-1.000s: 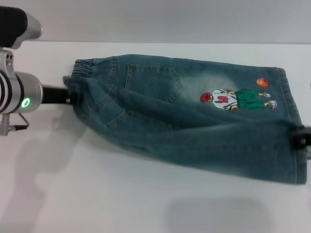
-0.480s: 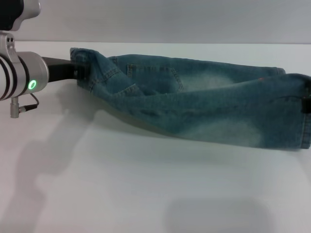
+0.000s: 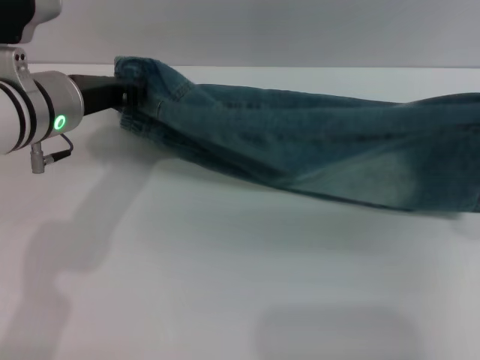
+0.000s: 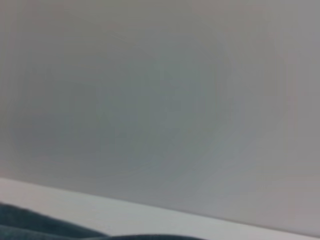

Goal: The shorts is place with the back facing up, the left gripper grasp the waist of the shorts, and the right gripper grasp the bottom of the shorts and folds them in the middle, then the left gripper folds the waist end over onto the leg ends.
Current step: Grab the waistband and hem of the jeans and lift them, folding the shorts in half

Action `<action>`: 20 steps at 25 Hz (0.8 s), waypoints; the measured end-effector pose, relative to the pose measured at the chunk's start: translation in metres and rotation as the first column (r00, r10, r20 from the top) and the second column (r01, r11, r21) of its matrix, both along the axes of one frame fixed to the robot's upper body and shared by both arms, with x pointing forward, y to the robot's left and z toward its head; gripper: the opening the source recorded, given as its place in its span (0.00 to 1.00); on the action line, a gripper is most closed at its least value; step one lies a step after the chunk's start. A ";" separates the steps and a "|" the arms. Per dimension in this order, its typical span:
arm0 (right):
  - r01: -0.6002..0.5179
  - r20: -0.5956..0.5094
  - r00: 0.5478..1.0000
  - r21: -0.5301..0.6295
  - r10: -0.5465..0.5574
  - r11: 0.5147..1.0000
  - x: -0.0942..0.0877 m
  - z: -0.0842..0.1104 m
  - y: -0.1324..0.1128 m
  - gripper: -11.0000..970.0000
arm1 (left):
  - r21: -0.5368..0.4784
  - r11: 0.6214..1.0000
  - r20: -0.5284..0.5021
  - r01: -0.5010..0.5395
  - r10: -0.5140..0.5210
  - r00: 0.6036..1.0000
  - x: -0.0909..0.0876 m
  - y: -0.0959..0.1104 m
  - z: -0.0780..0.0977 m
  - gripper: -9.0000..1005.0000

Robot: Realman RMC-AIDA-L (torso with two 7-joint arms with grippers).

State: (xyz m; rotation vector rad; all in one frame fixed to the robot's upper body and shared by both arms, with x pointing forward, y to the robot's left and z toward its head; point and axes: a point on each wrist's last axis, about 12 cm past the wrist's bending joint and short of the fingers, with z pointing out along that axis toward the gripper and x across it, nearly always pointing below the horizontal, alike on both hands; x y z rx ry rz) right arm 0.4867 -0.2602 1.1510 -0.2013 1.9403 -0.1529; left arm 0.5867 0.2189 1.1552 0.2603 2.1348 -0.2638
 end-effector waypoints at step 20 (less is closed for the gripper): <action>0.020 0.167 0.985 0.083 -0.034 0.996 0.013 -0.037 -0.048 0.01 | -0.033 0.999 0.025 -0.028 0.029 0.999 0.024 -0.006 -0.015 0.34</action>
